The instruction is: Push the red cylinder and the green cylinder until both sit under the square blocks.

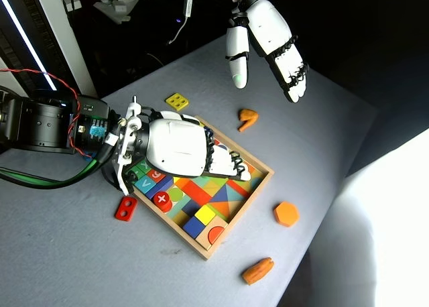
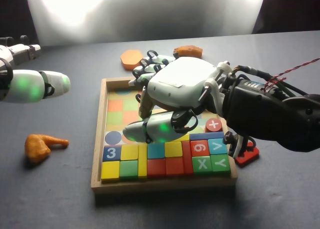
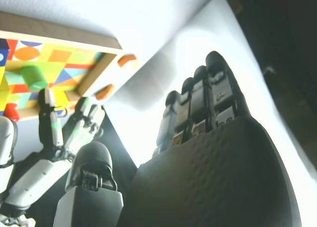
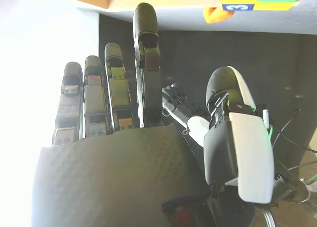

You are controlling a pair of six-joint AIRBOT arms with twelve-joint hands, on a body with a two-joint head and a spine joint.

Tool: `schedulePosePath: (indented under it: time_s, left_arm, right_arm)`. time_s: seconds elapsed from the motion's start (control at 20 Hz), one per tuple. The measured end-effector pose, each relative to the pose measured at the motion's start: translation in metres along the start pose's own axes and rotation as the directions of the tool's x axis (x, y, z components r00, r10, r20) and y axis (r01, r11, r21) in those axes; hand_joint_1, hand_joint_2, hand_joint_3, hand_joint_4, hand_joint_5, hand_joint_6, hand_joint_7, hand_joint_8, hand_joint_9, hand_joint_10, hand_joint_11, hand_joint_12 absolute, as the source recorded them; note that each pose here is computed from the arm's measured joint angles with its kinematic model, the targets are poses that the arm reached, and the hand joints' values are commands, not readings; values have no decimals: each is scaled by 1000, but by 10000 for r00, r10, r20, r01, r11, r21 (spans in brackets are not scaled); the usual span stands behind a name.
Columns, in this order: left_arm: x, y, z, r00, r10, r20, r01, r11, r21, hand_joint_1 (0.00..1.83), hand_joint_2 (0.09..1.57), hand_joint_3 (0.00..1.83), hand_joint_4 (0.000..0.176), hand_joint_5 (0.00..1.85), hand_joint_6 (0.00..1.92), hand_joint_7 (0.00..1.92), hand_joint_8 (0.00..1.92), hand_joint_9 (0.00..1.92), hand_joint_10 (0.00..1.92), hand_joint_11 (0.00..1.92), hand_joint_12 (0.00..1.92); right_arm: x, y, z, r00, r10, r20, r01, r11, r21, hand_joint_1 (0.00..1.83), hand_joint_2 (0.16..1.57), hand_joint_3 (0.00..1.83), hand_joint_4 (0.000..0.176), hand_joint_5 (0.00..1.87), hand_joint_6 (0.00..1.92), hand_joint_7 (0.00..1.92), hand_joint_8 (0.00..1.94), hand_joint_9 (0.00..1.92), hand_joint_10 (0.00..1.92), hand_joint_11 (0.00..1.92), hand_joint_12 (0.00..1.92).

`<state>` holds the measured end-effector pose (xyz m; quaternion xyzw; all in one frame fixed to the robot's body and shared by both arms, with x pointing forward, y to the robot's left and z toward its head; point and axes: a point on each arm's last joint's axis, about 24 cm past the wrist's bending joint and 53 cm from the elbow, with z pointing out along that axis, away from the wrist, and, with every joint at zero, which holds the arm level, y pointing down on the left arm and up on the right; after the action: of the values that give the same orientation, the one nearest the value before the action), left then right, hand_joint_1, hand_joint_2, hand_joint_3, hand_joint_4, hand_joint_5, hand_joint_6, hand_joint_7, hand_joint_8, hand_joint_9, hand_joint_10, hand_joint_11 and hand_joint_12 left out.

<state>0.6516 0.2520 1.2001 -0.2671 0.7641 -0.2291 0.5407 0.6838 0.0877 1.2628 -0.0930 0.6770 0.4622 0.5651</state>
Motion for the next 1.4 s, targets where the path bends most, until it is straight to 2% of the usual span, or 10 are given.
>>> schedulePosePath:
  time_s: [0.2, 0.35, 0.4, 0.65, 0.85, 1.15, 1.2, 1.25, 1.35, 1.4]
  left_arm:
    - [0, 0, 0, 10000, 0, 3, 0, 10000, -3, 0, 1218, 0, 31, 22, 4, 50, 2, 77, 5, 0, 389]
    - [0, 0, 0, 10000, 0, 5, 0, 10000, -6, 0, 1199, 0, 35, 22, 3, 52, 2, 76, 3, 0, 383]
    - [0, 0, 0, 10000, 4, 5, -4, 10000, -6, 0, 1207, 0, 34, 44, 9, 77, 7, 91, 8, 0, 486]
    - [0, 0, 0, 10000, 0, -3, 0, 10000, 3, 0, 1202, 0, 37, 15, 1, 71, 1, 94, 6, 0, 446]
    - [0, 0, 0, 10000, 4, 5, -4, 10000, -6, 0, 1217, 3, 26, 19, 6, 62, 3, 93, 2, 0, 438]
    - [0, 0, 0, 10000, 0, -8, 0, 10000, 9, 0, 1219, 2, 25, 13, 1, 62, 0, 84, 1, 0, 450]
    - [0, 0, 0, 10000, 4, -3, -4, 10000, 3, 0, 1208, 0, 31, 25, 6, 73, 6, 98, 7, 0, 451]
    - [0, 0, 0, 10000, 1, 3, -1, 10000, -7, 0, 1210, 0, 31, 38, 9, 88, 7, 116, 12, 0, 532]
    - [0, 0, 0, 10000, 3, -3, -3, 10000, 7, 0, 1212, 0, 26, 2, 2, 36, 6, 63, 7, 0, 354]
    - [0, 0, 0, 10000, 0, -5, 0, 10000, 6, 0, 1210, 0, 31, 2, 1, 44, 7, 70, 10, 0, 358]
  right_arm:
    - [2, -2, 0, 10000, -6, -25, 6, 10000, 28, 0, 1176, 0, 0, 969, 1, 350, 1, 173, 6, 0, 356]
    - [9, -7, -2, 9998, 44, -170, -42, 9999, 124, 0, 1167, 0, 0, 963, 0, 336, 2, 159, 2, 0, 364]
    - [10, -8, -2, 9999, 45, -158, -43, 9999, 141, 0, 1172, 1, 0, 964, 1, 342, 3, 160, 2, 0, 364]
    - [9, -12, -3, 9999, 29, -162, -26, 9998, 202, 0, 1165, 0, 0, 975, 3, 339, 0, 160, 0, 0, 407]
    - [4, -29, -12, 9999, -12, -143, 20, 9987, 508, 0, 1172, 2, 0, 967, 0, 337, 1, 161, 0, 0, 370]
    - [3, -46, -32, 9997, -78, -246, 99, 9965, 833, 0, 1166, 0, 0, 964, 0, 339, 0, 165, 1, 0, 385]
    - [4, -48, -37, 9995, -74, -293, 100, 9962, 870, 1, 1168, 1, 0, 974, 4, 352, 5, 173, 4, 0, 383]
    - [5, -50, -41, 9994, -86, -330, 116, 9957, 922, 5, 1167, 0, 0, 974, 3, 357, 4, 171, 3, 0, 355]
    - [7, -54, -48, 9991, -100, -409, 141, 9949, 1002, 0, 1167, 0, 0, 955, 0, 332, 0, 156, 0, 0, 315]
    - [8, -57, -53, 9990, -99, -442, 146, 9942, 1067, 0, 1166, 0, 0, 956, 1, 332, 1, 157, 1, 0, 304]
